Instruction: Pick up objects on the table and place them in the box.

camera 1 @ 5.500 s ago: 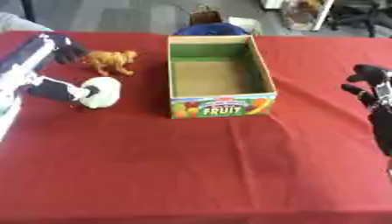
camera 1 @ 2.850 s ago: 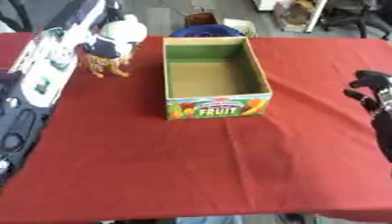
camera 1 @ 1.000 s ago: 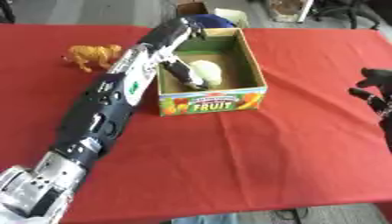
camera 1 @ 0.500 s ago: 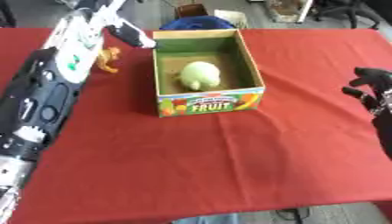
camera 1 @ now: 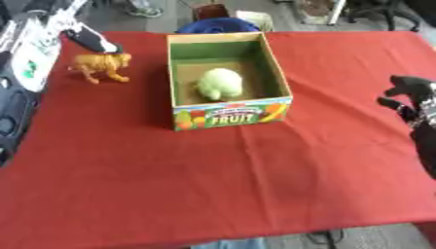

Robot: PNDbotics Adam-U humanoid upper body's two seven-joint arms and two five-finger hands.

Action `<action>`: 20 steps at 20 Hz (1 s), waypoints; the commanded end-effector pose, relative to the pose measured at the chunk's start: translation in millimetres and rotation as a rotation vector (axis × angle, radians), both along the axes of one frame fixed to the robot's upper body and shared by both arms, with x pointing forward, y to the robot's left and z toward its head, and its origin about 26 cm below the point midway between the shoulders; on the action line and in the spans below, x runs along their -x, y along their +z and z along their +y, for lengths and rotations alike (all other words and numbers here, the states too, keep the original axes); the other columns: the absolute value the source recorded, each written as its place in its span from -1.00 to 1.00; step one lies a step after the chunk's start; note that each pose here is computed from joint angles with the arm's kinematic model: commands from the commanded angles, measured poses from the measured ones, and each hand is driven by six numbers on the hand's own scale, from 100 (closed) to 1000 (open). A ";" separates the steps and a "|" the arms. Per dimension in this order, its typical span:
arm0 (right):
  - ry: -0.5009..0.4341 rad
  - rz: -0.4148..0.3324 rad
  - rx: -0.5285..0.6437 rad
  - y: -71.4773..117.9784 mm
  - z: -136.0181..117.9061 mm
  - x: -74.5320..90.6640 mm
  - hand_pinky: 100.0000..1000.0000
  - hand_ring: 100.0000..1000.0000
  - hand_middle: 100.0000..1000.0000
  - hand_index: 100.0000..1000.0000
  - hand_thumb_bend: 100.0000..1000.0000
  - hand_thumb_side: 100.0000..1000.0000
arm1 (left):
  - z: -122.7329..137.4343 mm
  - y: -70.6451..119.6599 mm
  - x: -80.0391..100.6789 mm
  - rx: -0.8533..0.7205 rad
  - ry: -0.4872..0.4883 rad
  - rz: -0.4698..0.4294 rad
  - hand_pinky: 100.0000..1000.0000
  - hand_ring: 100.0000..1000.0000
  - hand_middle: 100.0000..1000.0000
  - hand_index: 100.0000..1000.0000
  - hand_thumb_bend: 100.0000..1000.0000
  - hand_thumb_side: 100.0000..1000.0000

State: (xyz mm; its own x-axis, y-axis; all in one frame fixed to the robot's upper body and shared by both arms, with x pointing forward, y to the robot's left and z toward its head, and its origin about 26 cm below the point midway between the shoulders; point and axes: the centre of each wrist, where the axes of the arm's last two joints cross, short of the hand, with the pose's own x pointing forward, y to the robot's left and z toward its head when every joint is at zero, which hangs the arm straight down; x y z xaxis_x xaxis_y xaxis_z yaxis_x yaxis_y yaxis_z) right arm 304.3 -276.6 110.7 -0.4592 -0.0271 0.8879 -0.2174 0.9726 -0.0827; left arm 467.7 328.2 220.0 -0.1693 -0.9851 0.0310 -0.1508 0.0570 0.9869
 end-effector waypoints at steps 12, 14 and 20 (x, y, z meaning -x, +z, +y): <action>-0.008 -0.020 0.025 7.5 -4.7 -0.3 0.60 1.00 0.10 0.45 -1.00 0.00 | 26.1 -8.7 -3.5 -0.104 0.067 0.124 0.35 0.23 0.14 0.38 0.49 -0.96; -0.007 -0.020 0.025 7.6 -4.6 -0.4 0.60 1.00 0.10 0.45 -1.00 0.00 | 27.1 -13.7 -3.7 -0.109 0.077 0.141 0.35 0.21 0.14 0.38 0.49 -0.96; -0.002 -0.023 0.025 8.3 -3.8 -0.8 0.60 1.00 0.10 0.45 -1.00 0.00 | 25.4 -26.5 -4.9 -0.084 0.099 0.110 0.32 0.16 0.10 0.36 0.36 -0.97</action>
